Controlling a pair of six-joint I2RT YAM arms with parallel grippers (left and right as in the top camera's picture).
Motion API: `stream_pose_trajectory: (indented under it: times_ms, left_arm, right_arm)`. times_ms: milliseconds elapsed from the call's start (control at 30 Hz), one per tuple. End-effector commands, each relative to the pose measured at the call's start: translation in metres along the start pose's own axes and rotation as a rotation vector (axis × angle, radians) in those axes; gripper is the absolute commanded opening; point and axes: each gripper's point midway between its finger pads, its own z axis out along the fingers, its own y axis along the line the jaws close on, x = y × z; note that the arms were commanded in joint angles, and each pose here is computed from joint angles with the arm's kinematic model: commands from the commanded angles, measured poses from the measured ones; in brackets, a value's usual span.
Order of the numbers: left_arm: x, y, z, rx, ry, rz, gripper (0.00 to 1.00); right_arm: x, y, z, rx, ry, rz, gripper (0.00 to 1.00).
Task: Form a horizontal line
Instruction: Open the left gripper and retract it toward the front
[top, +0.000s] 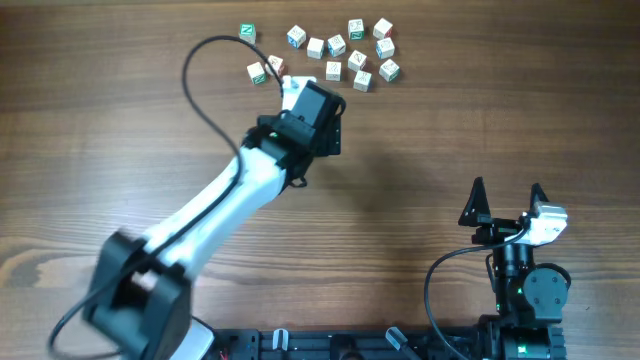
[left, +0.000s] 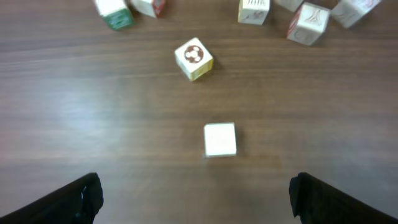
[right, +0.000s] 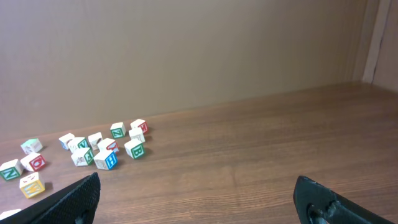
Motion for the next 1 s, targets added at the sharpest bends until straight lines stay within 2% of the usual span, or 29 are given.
stream_pose_trajectory:
  times_ms: [0, 233, 400, 567, 833, 967]
  left_arm:
    - [-0.012, 0.019, -0.046, 0.000, -0.054, -0.012, 1.00]
    - [0.009, 0.054, -0.111, -0.015, -0.025, -0.009, 1.00]
    - [0.030, 0.086, -0.147, -0.073, -0.005, -0.065, 1.00]
    - [0.049, 0.122, -0.172, -0.176, -0.001, -0.109, 1.00]
    - [0.090, 0.164, -0.198, -0.281, 0.087, -0.280, 1.00]
    - [0.106, 0.179, -0.206, -0.335, 0.140, -0.281, 1.00]
  right_arm:
    - [-0.002, 0.002, 0.000, -0.010, -0.009, -0.017, 1.00]
    - [-0.002, 0.002, 0.000, -0.010, -0.009, -0.017, 1.00]
    - [-0.002, 0.001, 0.000, -0.010, -0.009, -0.017, 1.00]
    - [-0.002, 0.002, 0.000, -0.011, -0.009, -0.017, 1.00]
    - [-0.002, 0.002, 0.000, -0.016, -0.009, -0.011, 1.00]
    - [0.001, 0.027, -0.003, -0.158, 0.032, 0.243, 1.00]
